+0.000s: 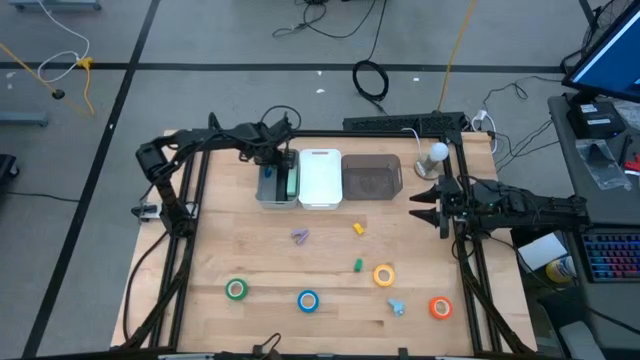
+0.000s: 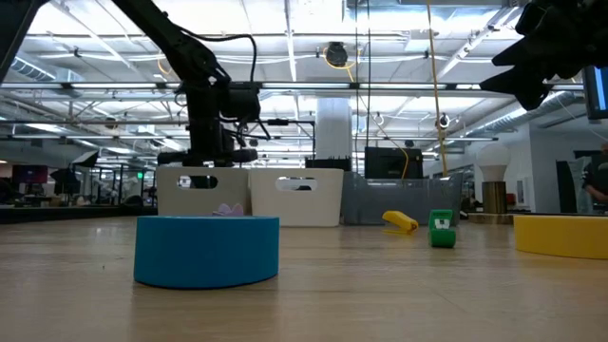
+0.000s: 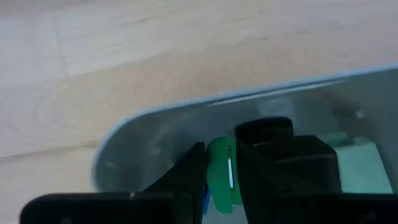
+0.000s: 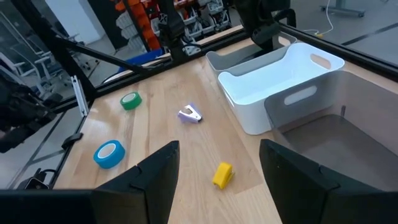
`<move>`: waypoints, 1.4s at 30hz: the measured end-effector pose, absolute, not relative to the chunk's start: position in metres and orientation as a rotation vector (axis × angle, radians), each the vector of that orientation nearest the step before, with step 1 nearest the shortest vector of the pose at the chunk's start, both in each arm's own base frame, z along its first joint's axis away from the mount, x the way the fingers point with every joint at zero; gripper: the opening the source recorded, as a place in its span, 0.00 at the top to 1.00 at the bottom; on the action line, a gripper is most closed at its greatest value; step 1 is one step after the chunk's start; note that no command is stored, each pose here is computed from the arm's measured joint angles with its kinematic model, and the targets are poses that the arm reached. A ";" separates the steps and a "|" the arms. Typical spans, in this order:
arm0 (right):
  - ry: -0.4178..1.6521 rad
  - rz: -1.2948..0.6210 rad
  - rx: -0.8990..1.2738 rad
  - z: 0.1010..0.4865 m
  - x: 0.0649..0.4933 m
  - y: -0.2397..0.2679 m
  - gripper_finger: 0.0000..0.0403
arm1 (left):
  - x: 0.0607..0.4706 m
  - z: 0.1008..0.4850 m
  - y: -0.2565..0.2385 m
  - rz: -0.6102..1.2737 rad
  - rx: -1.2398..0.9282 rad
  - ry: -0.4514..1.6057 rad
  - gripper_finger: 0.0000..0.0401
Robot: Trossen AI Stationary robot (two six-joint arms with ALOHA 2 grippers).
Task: Pick and place Stapler, Stapler remover, tape
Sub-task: Put the left green stapler into the gray bin, then put the yellow stapler into the gray bin
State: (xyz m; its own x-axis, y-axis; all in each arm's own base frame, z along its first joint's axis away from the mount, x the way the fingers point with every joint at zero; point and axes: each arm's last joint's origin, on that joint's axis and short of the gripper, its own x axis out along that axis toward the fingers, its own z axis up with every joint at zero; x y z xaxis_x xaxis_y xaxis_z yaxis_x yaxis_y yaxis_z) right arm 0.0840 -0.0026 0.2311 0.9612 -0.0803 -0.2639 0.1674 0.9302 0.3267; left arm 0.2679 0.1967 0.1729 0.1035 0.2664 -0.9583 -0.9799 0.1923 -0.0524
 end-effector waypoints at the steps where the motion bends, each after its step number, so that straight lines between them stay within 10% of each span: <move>1: 0.250 -0.128 0.354 0.231 0.084 -0.003 0.47 | 0.268 0.173 0.197 1.137 -0.909 1.032 0.80; 42: 0.251 -0.124 0.343 0.231 0.084 -0.003 0.47 | 0.265 0.173 0.196 1.056 -1.081 1.048 0.57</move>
State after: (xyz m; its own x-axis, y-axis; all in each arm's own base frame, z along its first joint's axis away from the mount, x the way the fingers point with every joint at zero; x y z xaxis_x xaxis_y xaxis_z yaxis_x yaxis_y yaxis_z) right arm 0.0840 -0.0025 0.2311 0.9614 -0.0776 -0.2640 0.1624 0.9345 0.3167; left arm 0.2653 0.1956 0.1725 0.1717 0.1302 -0.9765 -0.9775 0.1457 -0.1524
